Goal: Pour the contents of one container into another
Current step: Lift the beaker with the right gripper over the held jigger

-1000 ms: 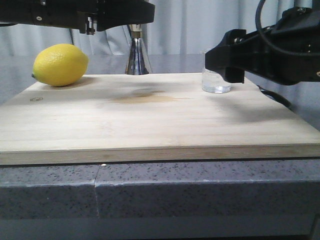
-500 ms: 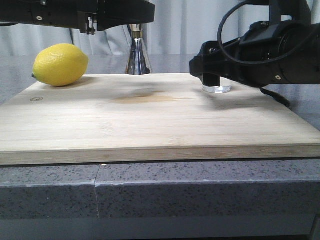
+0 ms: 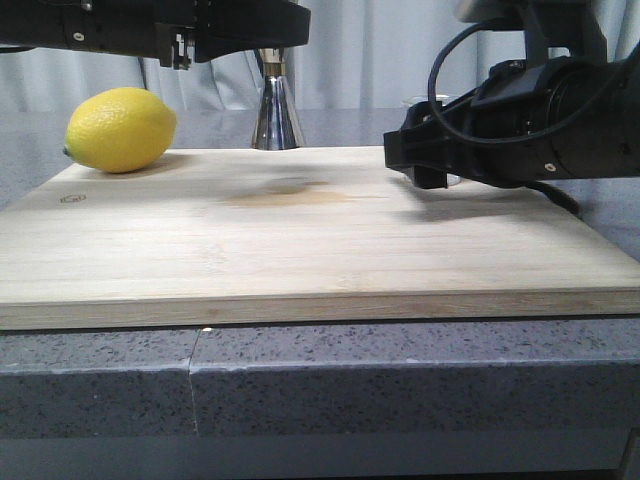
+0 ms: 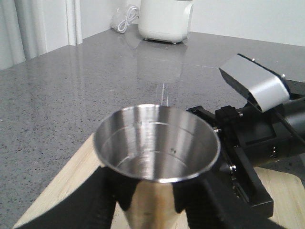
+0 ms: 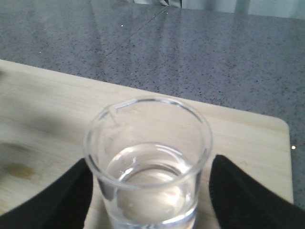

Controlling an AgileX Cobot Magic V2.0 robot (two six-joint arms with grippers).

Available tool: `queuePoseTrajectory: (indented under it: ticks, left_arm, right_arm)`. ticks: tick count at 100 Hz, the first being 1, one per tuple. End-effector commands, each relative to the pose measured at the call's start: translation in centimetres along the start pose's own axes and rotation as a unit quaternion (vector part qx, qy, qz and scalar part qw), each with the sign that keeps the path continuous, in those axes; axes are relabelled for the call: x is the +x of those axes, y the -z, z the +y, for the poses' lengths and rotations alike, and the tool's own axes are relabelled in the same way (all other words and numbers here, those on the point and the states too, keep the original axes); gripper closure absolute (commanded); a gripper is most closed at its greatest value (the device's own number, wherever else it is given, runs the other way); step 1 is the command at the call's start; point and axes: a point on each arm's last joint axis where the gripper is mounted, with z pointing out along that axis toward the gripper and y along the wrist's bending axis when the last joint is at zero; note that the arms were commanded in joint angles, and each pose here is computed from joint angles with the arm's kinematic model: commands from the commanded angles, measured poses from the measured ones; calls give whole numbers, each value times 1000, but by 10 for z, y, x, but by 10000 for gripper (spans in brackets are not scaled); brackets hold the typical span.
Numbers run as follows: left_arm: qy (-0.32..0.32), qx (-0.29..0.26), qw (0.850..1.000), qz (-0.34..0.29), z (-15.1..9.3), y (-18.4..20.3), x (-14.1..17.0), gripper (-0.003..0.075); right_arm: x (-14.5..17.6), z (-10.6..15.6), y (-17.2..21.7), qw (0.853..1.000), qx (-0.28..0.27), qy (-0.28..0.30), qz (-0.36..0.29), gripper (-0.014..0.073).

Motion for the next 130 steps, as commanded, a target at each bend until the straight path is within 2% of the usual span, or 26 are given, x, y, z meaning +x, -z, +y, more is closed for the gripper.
queuePoseTrajectory:
  ticks: [1,13,36,63,89,102,130]
  left_arm:
    - [-11,20,997,-77,-9,2,-34,446]
    - [-11,20,997,-77,-9,2,-34,446]
    - [-11,20,997,-77,-9,2,-34,446]
    - [-11,20,997,-77,-9,2,-34,446]
    - [-11,20,997,-77,-9,2,-34,446]
    - [-11,20,997,-77,-9,2,-34,446]
    - [-11,20,997,-77,-9,2,-34,446]
  right_arm:
    - [-23,-1,1,998,1,3,-61,247]
    - [-23,-1,1,998,1,3,-60,307]
    - [-30,-1,7,999,-2,1,-51,313]
    - [-95,0,26,1000,-21,-1,-19,313]
    - [-166,8,31,996,-44,68,48,313]
    - [-194,16,36,990,-54,120,55,313]
    - [-234,34,37,967,-86,222,92,313]
